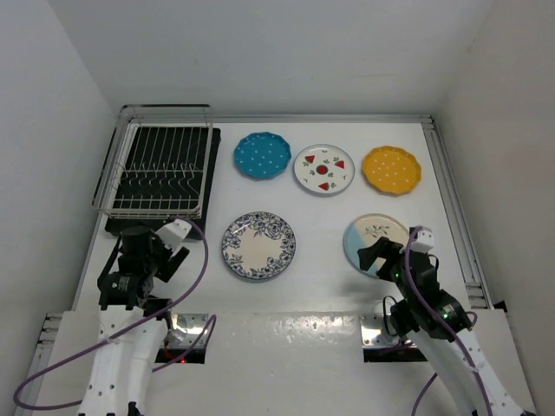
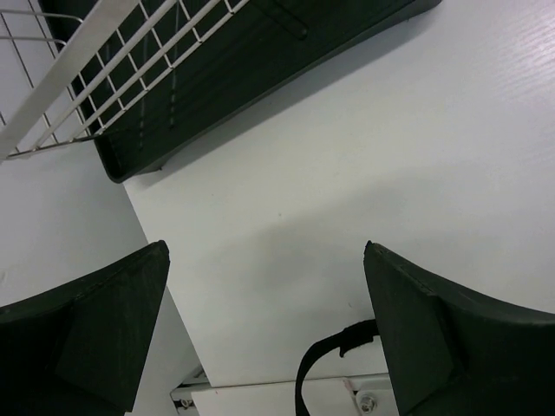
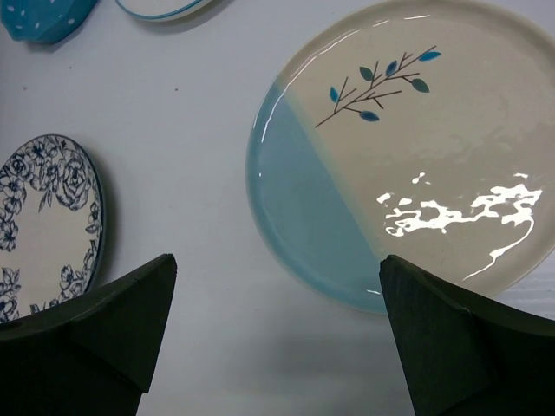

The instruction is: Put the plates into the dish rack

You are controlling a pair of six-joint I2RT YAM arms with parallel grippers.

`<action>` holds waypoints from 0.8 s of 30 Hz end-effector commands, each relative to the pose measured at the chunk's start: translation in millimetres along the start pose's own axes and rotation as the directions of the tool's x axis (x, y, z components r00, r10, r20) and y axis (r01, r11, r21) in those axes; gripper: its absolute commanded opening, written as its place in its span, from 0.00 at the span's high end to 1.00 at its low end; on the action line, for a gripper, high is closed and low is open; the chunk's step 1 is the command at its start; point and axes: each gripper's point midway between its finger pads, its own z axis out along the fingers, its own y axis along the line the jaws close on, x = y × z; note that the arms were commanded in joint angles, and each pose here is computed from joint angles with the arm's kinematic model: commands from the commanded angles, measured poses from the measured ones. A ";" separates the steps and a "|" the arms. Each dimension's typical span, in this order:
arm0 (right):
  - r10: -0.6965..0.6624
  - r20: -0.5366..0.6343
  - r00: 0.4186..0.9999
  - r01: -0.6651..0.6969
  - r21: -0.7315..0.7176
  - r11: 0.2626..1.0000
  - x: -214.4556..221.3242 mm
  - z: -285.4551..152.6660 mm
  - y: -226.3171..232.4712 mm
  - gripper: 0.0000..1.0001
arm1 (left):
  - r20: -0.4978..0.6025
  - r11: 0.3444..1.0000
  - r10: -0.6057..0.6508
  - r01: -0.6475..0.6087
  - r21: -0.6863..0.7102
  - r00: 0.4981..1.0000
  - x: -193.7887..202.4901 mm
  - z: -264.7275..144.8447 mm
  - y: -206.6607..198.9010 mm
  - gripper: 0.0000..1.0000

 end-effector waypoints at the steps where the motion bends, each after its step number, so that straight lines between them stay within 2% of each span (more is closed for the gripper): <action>1: 0.087 0.075 0.993 -0.090 0.037 0.995 -23.2 -5.8 1.0 0.00 | 0.087 0.999 -0.016 0.020 -0.048 0.996 -27.7 -13.8 19.4 0.01; 3: 0.078 0.090 0.993 -0.080 0.016 0.997 -28.6 -5.7 5.5 0.00 | 0.161 0.998 0.005 0.006 -0.067 0.987 -55.7 -31.9 37.2 0.01; 4: 0.069 0.096 0.993 -0.065 -0.041 0.997 -33.0 -6.3 17.3 0.00 | 0.211 0.999 0.007 0.003 -0.046 0.977 -71.6 -39.2 39.8 0.01; 5: 0.015 0.091 0.996 -0.006 -0.097 0.995 -34.5 -5.7 28.1 0.00 | 0.298 0.998 0.005 0.016 -0.068 0.955 -101.9 -63.6 58.1 0.01; 7: -0.008 0.066 0.998 0.018 -0.144 0.989 -35.4 -5.7 40.8 0.00 | 0.292 0.996 -0.017 -0.008 0.085 0.956 -128.5 -61.6 52.0 0.03; 8: -0.067 0.004 0.998 0.067 -0.133 0.989 -28.0 -1.6 41.8 0.00 | 0.296 0.989 -0.023 -0.023 0.149 0.955 -163.2 -63.9 64.5 0.06; 9: -0.088 -0.016 0.996 0.084 -0.158 0.984 -30.4 -4.1 49.5 0.00 | 0.269 0.962 -0.041 -0.035 0.270 0.962 -173.0 -67.2 51.3 0.14; 10: -0.109 -0.036 0.993 0.102 -0.155 0.983 -30.2 -3.2 50.5 0.00 | 0.263 0.943 -0.039 -0.052 0.329 0.964 -189.3 -68.9 50.3 0.18; 11: -0.181 -0.107 0.978 0.160 -0.177 0.971 -25.7 -1.1 58.1 0.00 | 0.350 0.935 -0.027 -0.100 0.341 0.936 -232.2 -94.1 59.6 0.21; 12: -0.205 -0.126 0.971 0.181 -0.184 0.966 -24.9 -0.1 60.1 0.02 | 0.350 0.913 -0.023 -0.123 0.388 0.936 -248.7 -94.2 53.2 0.22; 13: -0.243 -0.126 0.962 0.216 -0.197 0.956 -27.4 1.8 63.1 0.05 | 0.290 0.882 0.003 -0.139 0.451 0.957 -259.5 -73.1 39.2 0.22; 14: -0.258 -0.160 0.953 0.220 -0.220 0.950 -27.9 3.6 71.6 0.05 | 0.299 0.876 0.030 -0.170 0.452 0.954 -273.6 -71.2 32.6 0.22; 15: -0.280 -0.190 0.941 0.236 -0.222 0.946 -24.5 7.7 72.9 0.06 | 0.331 0.849 0.088 -0.245 0.468 0.939 -290.6 -73.3 7.3 0.22; 17: -0.281 -0.189 0.941 0.234 -0.239 0.942 -30.5 13.9 83.1 0.09 | 0.295 0.836 0.161 -0.290 0.466 0.942 -298.2 -43.3 -21.1 0.19; 18: -0.275 -0.188 0.943 0.229 -0.234 0.945 -32.4 20.3 84.9 0.10 | 0.273 0.795 0.208 -0.325 0.513 0.939 -288.3 -29.2 -51.8 0.18; 20: -0.266 -0.153 0.952 0.215 -0.285 0.934 -38.9 22.7 99.3 0.14 | 0.230 0.777 0.217 -0.311 0.548 0.949 -284.4 7.4 -79.7 0.15; 24: -0.240 -0.175 0.955 0.182 -0.294 0.938 -33.7 30.6 102.9 0.16 | 0.115 0.704 0.237 -0.252 0.664 0.965 -263.2 54.6 -129.6 0.12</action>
